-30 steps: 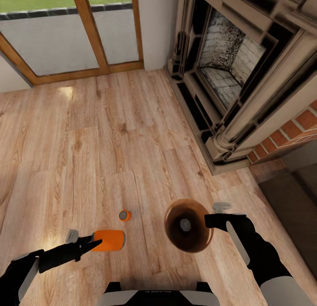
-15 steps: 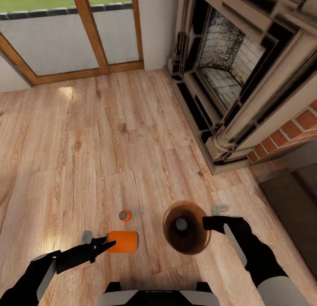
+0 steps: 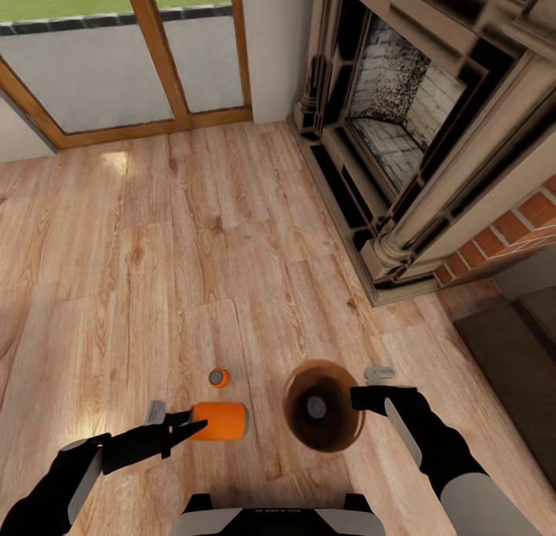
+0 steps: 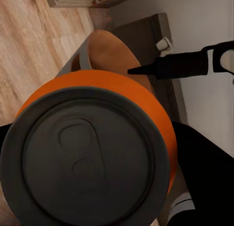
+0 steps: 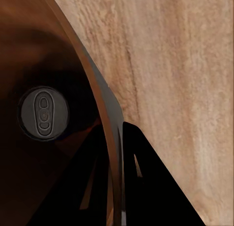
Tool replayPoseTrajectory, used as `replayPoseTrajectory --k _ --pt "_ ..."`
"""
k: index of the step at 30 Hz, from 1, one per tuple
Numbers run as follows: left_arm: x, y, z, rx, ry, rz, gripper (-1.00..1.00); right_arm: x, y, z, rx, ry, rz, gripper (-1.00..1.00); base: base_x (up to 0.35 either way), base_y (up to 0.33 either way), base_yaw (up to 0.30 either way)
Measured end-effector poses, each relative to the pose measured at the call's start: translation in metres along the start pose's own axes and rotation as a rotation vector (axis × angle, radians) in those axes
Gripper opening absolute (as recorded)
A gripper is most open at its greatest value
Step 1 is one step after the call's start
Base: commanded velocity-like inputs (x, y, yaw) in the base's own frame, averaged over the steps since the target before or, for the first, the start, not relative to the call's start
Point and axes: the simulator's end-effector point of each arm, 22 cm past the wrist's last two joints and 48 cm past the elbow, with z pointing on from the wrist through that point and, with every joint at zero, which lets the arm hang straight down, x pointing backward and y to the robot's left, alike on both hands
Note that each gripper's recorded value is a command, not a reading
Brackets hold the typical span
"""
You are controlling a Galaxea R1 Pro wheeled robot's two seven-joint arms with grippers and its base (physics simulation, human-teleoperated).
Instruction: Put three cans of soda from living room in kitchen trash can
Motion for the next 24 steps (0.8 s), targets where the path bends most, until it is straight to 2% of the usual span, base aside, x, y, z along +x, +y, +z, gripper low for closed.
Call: replayPoseTrajectory --k 9,19,21,24 --pt "0.005 -0.008 0.011 0.026 0.011 -0.002 -1.0 0.002 0.006 0.003 -0.007 0.007 0.004 -1.0 0.0 0.0 0.0" --pt "0.007 -0.017 0.021 0.053 0.006 -0.007 -1.0 0.009 -0.002 0.012 0.007 0.008 0.008 -1.0 0.0 0.0 0.0" --pt "0.0 -0.026 0.021 0.086 0.002 0.013 -1.0 0.009 -0.002 0.013 0.008 0.009 0.009 -1.0 0.0 0.0 0.0" --pt "-0.003 -0.031 0.021 0.102 0.0 0.026 -1.0 0.009 -0.002 0.013 0.007 0.008 0.01 -1.0 0.0 0.0 0.0"
